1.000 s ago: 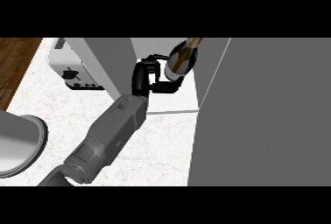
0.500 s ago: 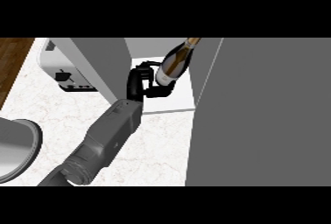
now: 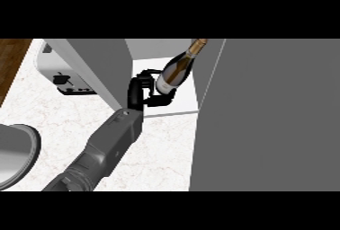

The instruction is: Pick up the wine, place it into the cabinet and close the cabinet

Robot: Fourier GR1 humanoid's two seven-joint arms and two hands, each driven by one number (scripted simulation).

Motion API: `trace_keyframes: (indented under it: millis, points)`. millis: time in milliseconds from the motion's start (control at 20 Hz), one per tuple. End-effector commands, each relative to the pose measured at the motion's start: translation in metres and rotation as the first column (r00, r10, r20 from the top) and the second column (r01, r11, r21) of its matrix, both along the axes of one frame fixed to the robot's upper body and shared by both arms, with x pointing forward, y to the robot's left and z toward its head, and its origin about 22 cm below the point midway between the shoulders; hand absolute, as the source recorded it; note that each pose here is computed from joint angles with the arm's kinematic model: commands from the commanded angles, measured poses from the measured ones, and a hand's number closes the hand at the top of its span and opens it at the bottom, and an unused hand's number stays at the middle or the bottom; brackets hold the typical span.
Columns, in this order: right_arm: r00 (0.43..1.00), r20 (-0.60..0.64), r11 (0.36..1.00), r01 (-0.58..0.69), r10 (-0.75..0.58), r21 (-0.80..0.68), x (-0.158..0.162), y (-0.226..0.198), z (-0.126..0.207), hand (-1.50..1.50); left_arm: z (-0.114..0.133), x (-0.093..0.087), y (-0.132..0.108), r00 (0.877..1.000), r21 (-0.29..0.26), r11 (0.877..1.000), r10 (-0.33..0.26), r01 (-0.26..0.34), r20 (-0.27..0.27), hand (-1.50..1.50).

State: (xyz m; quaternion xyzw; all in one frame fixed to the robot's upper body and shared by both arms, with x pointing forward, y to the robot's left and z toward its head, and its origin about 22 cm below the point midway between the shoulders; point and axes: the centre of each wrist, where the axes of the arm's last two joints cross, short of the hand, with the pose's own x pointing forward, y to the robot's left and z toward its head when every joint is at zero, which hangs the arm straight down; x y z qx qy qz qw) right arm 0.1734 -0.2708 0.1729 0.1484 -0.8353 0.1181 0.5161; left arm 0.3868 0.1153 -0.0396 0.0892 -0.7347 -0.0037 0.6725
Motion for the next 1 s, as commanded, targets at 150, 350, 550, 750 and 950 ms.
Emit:
trace_keyframes:
  millis: [150, 350, 550, 750, 950]
  points:
    - [1.0, -0.015, 1.0, -0.018, 0.018, 0.015, -0.001, -0.004, -0.003, -1.5, 0.009, 0.007, -0.002, 0.999, 0.016, 1.0, 0.005, -0.005, 0.043, 1.5]
    - [1.0, 0.005, 1.0, -0.018, 0.018, 0.004, 0.003, 0.001, 0.0, -1.5, 0.002, 0.003, 0.003, 0.999, 0.009, 1.0, 0.006, -0.007, 0.046, 1.5]
    - [1.0, -0.019, 1.0, -0.003, 0.003, 0.015, 0.003, -0.003, -0.007, -1.5, 0.038, 0.025, -0.011, 0.998, -0.018, 1.0, 0.008, -0.007, 0.061, 1.5]
    - [0.999, -0.008, 0.999, -0.033, 0.033, 0.028, -0.004, 0.0, -0.003, -1.5, 0.039, 0.027, -0.01, 0.996, -0.023, 0.999, 0.032, -0.03, 0.081, 1.5]
    - [1.0, -0.005, 1.0, -0.019, 0.019, 0.001, 0.002, -0.004, -0.004, -1.5, 0.042, 0.029, -0.01, 0.997, -0.003, 1.0, 0.018, -0.018, 0.075, 1.5]
